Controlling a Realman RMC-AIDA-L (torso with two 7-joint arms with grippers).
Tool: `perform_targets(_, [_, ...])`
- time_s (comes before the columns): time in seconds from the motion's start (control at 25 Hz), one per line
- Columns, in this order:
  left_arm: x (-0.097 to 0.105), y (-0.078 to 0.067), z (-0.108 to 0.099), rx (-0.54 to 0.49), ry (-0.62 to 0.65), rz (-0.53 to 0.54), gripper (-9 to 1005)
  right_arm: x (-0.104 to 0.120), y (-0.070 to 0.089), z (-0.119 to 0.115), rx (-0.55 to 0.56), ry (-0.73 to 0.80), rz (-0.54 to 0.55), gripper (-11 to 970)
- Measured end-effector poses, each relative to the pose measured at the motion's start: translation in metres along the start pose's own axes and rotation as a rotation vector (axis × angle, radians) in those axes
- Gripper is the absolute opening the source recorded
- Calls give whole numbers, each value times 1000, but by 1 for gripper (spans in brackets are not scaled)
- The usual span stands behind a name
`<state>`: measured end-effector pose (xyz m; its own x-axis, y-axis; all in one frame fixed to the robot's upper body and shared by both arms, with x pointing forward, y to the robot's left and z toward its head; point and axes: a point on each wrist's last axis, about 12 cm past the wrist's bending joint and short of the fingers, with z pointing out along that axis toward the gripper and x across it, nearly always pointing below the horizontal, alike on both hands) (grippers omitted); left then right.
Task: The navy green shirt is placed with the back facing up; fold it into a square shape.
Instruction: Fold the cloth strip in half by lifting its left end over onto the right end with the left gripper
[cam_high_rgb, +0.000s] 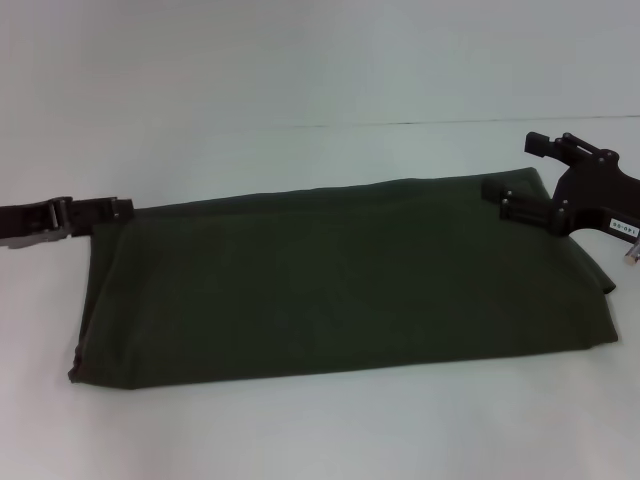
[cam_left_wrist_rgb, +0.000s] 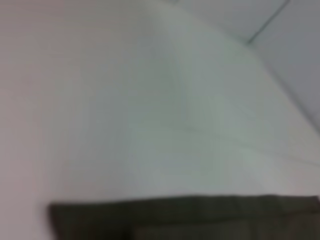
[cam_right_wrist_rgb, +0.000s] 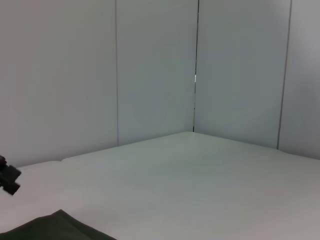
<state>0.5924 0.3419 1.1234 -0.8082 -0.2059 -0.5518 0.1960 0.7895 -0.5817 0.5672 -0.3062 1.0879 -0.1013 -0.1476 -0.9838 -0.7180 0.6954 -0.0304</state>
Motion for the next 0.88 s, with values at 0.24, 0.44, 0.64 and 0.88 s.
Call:
perform_targets(0.24, [-17,-5,3,-109,113,-49,868,-3,0,3,-10,-2,-11,941])
perform_targets(0.44, [-33,-13,5,-209,195,-58,864,-7,-1,5,-26,-4,-28,941])
perform_targets(0.64, [-39,-20,13,-249,269,-74,865,-11,-4,6,-28,-6,-35,941])
perform_targets(0.88, [-39,-20,22,-283,290,-86,864,-16,-4,10,-35,-16,-54,942])
